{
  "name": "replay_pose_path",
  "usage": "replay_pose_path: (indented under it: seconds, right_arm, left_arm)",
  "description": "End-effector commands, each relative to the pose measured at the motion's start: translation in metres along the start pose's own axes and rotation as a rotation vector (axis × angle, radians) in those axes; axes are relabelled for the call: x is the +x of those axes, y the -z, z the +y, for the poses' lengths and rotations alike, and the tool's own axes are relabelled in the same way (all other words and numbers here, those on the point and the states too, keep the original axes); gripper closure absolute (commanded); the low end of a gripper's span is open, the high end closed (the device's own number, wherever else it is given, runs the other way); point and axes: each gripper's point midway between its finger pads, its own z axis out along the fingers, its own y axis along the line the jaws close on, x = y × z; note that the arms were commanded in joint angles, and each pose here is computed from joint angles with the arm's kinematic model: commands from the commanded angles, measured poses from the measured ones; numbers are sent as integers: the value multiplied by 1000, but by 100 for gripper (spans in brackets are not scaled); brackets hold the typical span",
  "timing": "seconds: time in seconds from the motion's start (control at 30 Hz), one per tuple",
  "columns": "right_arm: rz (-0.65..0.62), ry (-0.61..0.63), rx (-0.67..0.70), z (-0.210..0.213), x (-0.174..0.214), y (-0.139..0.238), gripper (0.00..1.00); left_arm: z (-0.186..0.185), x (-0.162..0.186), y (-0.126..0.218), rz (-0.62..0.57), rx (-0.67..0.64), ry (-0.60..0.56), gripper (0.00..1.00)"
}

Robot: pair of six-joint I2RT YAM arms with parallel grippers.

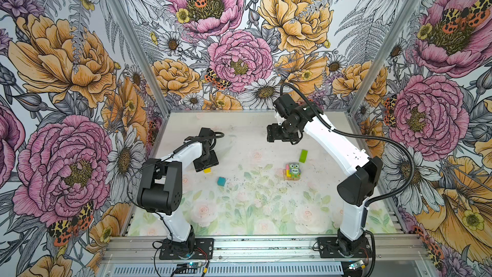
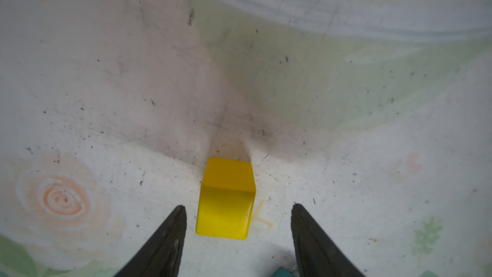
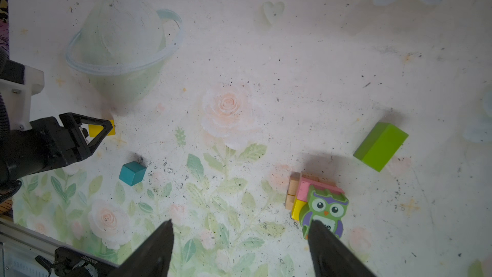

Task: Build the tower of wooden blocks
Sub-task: 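Close the left gripper on the yellow cube while the right arm draws back, then carry the yellow cube to the stack with the left gripper while the right arm withdraws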

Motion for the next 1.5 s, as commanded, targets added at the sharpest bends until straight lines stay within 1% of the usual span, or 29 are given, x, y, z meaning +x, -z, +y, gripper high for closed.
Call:
replay_pose_path:
  seconds: [0.0, 0.07, 0.23, 0.27, 0.37, 0.5, 0.53, 0.57, 0.73, 0.93, 1.2, 1.33, 1.47]
  right_arm:
    - [-43, 8, -16, -5, -2, 19, 19]
    - [-44, 2, -9, -9, -1, 20, 19]
    - [-43, -8, -6, -17, -1, 21, 18]
    - [-45, -8, -7, -17, -2, 22, 18]
    - [-41, -8, -6, -18, -2, 20, 18]
    - [-33, -16, -5, -22, -1, 18, 19]
    - [-32, -18, -8, -22, -1, 18, 18]
    - [-33, -19, -9, -22, -1, 18, 18]
    - [-33, -24, -19, -23, -2, 21, 18]
    - [-33, -30, -24, -24, -1, 22, 18]
    - [-39, -46, -16, -31, 9, 23, 18]
    - [-48, -73, -19, -38, 14, 25, 18]
    - [-55, -104, -14, -53, 21, 28, 18]
  left_arm:
    - [-5, -17, 2, -51, -11, -20, 38]
    - [-5, -17, 0, -47, -14, -20, 39]
    - [-7, -18, -4, -39, -16, -25, 46]
    - [-8, -19, -5, -38, -16, -27, 49]
    - [-9, -19, -7, -29, -15, -31, 56]
    - [-11, -17, -7, -28, -11, -38, 58]
    - [-12, -17, -7, -28, -10, -39, 60]
    - [-10, -12, -19, 5, -28, -45, 62]
    - [-13, -8, -22, 13, -32, -51, 69]
    - [-18, -9, -16, 1, -19, -59, 76]
    - [-26, -14, -3, -17, -18, -84, 79]
    - [-37, -16, 8, -24, -12, -106, 82]
    - [-59, -19, 29, -47, 1, -143, 82]
